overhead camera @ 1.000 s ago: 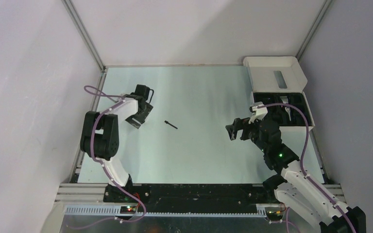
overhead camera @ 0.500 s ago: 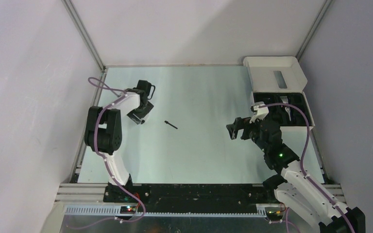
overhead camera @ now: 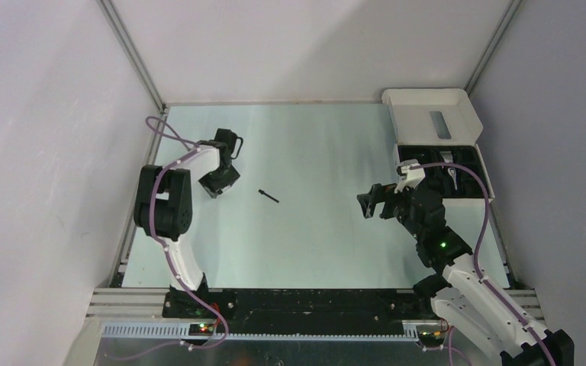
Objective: Sort the hair-cutting tools
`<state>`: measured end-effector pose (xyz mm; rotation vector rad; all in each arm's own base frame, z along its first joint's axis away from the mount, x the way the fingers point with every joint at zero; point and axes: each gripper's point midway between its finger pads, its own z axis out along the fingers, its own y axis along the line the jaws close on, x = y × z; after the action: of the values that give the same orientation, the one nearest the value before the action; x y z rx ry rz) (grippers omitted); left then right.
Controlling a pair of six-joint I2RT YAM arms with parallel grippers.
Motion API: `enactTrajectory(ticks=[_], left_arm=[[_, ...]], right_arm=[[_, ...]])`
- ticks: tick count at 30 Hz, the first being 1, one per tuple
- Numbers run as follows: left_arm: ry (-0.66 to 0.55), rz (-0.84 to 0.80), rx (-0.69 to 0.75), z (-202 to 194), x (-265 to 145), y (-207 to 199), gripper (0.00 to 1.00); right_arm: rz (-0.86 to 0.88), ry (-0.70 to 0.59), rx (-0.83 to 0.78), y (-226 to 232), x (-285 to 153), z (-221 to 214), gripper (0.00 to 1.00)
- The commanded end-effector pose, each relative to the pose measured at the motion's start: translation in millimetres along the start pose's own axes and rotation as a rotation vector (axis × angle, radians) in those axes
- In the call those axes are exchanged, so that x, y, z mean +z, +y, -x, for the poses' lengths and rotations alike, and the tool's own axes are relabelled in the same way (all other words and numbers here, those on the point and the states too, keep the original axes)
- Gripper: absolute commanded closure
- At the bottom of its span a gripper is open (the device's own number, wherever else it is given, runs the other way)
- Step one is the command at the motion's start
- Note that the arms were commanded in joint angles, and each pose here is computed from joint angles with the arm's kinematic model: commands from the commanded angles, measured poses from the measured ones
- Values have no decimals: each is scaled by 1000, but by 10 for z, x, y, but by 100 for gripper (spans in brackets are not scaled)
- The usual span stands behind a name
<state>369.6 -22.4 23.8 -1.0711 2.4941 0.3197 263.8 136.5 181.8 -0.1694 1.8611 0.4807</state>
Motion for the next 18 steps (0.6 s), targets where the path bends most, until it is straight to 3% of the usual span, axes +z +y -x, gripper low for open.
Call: enactTrajectory(ticks=[1, 18], left_arm=[[-15, -25, 52, 71, -67, 71, 30], [10, -158, 94, 123, 4, 122, 31]], right_arm=[[33, -39, 12, 64, -9, 102, 1], [35, -35, 13, 59, -14, 89, 1]])
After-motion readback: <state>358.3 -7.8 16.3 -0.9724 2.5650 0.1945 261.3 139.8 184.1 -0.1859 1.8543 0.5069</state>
